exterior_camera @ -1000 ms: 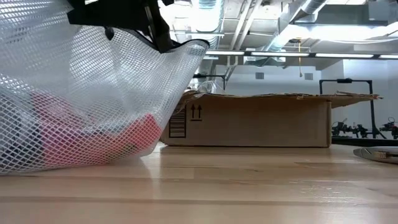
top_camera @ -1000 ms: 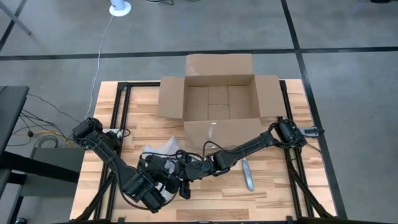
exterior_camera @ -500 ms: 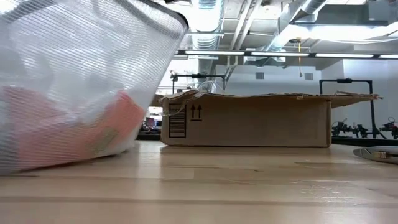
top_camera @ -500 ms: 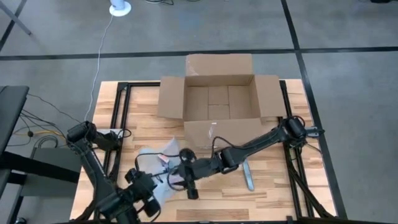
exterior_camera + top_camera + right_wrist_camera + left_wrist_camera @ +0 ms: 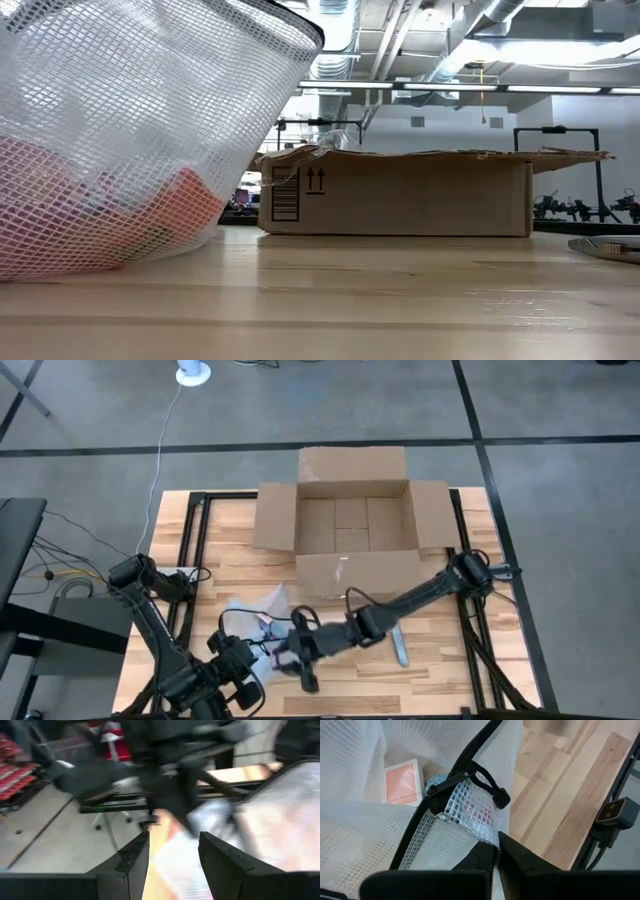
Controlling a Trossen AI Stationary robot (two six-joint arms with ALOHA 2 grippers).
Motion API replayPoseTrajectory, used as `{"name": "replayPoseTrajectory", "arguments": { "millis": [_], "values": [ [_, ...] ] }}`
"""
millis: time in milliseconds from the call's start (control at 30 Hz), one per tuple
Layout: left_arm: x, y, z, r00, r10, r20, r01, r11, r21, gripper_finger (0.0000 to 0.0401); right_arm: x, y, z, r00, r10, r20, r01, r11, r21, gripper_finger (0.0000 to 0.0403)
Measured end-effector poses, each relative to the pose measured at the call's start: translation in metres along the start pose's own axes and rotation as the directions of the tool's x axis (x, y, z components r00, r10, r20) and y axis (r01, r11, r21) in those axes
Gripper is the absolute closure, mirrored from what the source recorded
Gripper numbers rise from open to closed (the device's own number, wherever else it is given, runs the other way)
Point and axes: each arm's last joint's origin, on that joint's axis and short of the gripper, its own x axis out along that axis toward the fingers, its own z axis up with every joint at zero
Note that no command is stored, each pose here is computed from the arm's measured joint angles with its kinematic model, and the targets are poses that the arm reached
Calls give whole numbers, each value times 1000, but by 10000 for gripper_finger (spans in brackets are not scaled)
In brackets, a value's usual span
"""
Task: Unpack boxes
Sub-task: Close the transparent zip bag
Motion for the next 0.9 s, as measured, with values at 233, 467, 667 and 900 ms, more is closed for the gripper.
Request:
{"name": "replayPoseTrajectory", "arguments": {
  "millis": [233,467,667,900],
  "values": [
    [6,-9,7,998,-63,1,63,997,32,401,2,2,-23,975,-201,-92,199,980,-33,248],
    [10,-18,15,991,-132,7,131,989,64,401,10,-9,-29,966,-237,-99,242,969,40,248],
    [12,-18,18,991,-134,10,133,988,74,401,11,-6,-30,971,-224,-88,228,973,42,248],
    [12,-18,18,991,-135,5,134,988,75,401,12,-8,-32,967,-231,-106,236,971,32,289]
  ]
}}
